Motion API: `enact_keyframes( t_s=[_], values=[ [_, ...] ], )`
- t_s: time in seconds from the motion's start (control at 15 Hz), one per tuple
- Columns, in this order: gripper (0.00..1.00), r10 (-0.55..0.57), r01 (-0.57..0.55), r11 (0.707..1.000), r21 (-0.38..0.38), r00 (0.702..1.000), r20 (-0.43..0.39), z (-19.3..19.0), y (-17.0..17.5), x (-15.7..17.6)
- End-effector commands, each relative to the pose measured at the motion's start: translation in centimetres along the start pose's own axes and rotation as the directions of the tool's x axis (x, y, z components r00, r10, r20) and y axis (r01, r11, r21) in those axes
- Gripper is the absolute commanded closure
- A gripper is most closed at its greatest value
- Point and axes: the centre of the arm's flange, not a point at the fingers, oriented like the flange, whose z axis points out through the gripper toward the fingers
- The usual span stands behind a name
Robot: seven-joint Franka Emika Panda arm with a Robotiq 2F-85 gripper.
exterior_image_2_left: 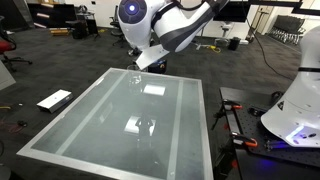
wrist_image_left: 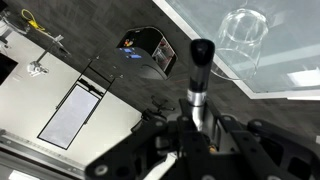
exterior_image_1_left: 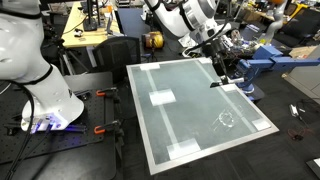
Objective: Put the marker in the cup
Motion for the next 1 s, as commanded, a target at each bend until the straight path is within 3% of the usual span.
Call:
enact_keyframes(
  t_s=[0.0,0.13,0.2,0.53,0.93],
  values=[
    [0.81,0.0,0.0,1.0,0.001,1.0,0.0,0.0,0.0,0.0],
    [0.81,0.0,0.0,1.0,0.001,1.0,0.0,0.0,0.0,0.0],
    [0.95,0.0,0.0,1.0,0.001,1.0,0.0,0.0,0.0,0.0],
    [0.95,0.182,-0.186,0.98,-0.076,0.982,-0.051,1.6,-0.5,-0.2],
    [0.95,0.308,-0.319,0.944,-0.08,0.943,-0.125,3.5,-2.4,-0.7]
  ],
)
